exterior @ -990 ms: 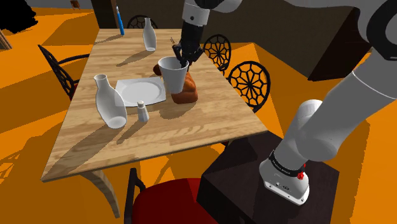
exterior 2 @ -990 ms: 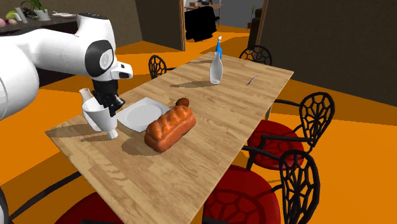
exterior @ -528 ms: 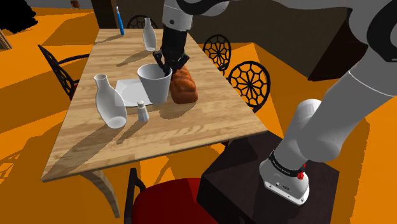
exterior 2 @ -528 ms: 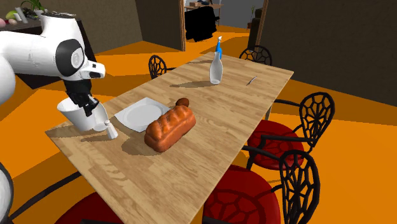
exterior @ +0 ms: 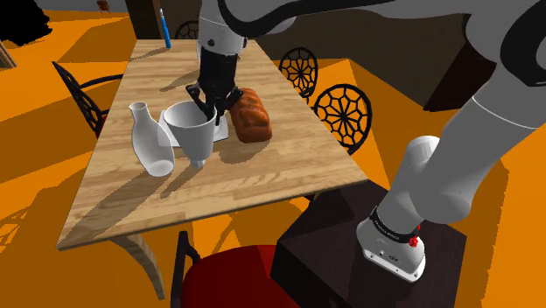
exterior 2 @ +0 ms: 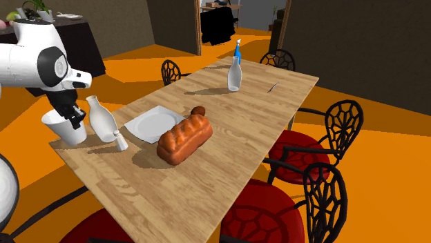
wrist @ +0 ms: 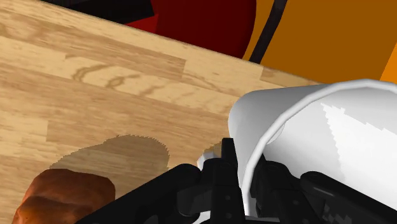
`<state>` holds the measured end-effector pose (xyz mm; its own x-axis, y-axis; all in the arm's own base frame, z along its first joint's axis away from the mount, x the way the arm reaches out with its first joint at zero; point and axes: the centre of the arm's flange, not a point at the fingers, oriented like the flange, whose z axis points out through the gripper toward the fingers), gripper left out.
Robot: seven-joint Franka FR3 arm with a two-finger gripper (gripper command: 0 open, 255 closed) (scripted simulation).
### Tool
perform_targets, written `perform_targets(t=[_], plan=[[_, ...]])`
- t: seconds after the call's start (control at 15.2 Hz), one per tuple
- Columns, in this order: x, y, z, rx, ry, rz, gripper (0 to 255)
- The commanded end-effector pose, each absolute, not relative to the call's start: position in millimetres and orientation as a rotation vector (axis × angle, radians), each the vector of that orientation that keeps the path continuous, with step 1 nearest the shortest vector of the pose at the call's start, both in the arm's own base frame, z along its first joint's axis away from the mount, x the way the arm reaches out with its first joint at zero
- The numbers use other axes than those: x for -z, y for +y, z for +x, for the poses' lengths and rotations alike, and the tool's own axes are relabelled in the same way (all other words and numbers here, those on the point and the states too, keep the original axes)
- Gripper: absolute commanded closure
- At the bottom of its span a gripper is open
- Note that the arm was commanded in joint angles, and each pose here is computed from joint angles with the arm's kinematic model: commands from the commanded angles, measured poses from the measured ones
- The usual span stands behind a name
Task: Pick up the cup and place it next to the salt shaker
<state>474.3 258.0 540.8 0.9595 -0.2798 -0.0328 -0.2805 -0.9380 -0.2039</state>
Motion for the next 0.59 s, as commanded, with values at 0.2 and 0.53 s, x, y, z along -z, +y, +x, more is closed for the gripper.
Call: perform_targets(t=[0.2, 0.53], plan=[[-514.8, 259.2, 475.0, -0.004, 0.42, -2.903, 255], [-488.4, 259.2, 475.0, -0.004, 0.42, -2.903, 255]])
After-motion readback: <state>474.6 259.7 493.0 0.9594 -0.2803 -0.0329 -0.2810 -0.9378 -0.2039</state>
